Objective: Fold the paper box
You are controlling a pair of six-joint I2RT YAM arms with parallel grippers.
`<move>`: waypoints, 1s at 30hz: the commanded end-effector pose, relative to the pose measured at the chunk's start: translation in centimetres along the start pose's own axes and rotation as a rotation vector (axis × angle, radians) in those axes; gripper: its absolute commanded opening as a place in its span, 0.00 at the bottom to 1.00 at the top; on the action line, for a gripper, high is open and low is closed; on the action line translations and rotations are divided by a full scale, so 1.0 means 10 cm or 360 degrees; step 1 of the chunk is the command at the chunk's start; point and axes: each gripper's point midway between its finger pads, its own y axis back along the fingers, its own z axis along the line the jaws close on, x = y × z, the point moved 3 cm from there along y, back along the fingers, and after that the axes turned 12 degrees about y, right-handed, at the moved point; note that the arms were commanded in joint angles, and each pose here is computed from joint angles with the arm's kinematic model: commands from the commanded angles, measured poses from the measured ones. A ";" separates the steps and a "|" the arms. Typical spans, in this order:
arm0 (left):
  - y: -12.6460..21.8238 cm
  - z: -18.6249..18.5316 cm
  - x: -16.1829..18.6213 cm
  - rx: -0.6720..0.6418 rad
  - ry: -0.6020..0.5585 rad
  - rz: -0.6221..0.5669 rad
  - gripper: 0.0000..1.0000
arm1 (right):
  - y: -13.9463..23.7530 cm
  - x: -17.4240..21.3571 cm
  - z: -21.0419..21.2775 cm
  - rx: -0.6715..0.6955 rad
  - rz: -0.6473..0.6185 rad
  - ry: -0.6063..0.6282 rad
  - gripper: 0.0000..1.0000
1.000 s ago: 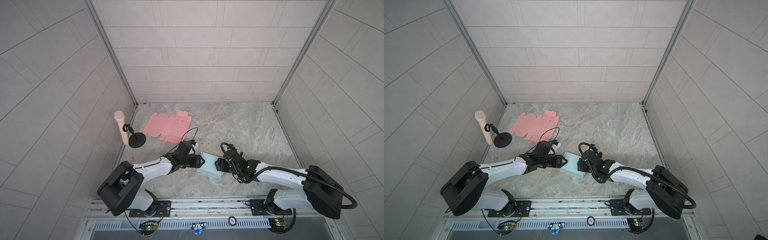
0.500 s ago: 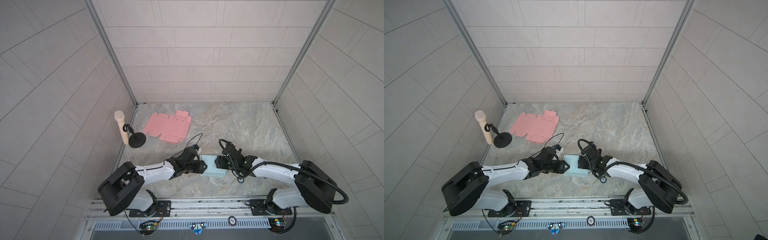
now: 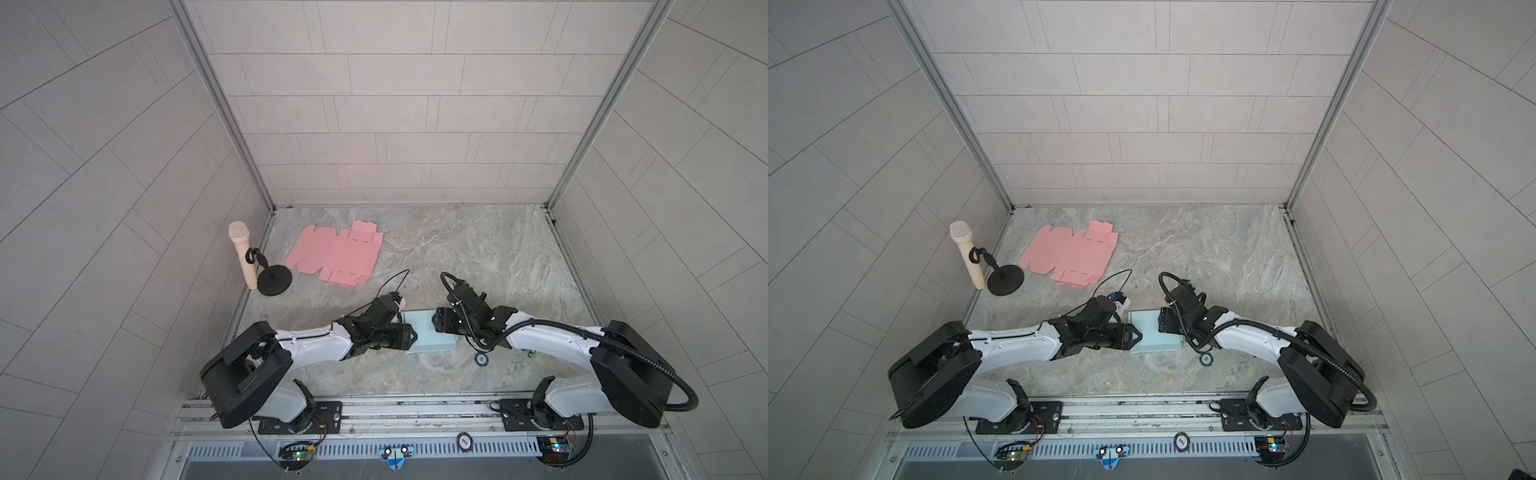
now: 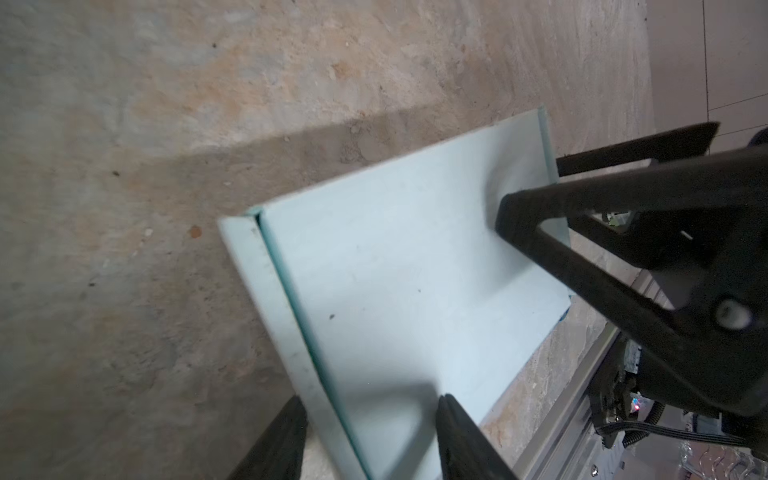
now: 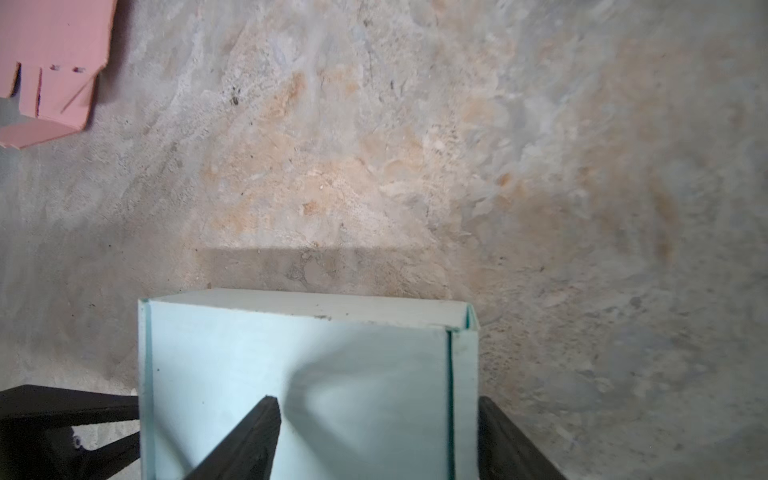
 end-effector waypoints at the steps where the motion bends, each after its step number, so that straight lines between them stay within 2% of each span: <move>1: -0.03 -0.15 -0.08 0.0055 -0.0038 -0.0008 0.54 | 0.06 0.05 -0.10 0.0012 0.0010 -0.0006 0.75; 17: -0.27 -0.48 -0.43 0.0073 -0.0040 -0.0002 0.53 | -0.02 -0.10 -0.31 -0.0019 0.0054 -0.0057 0.75; 30: -0.71 -0.71 -1.12 0.0093 0.0015 -0.0017 0.52 | -0.26 -0.73 -0.58 -0.0032 0.0104 -0.0091 0.73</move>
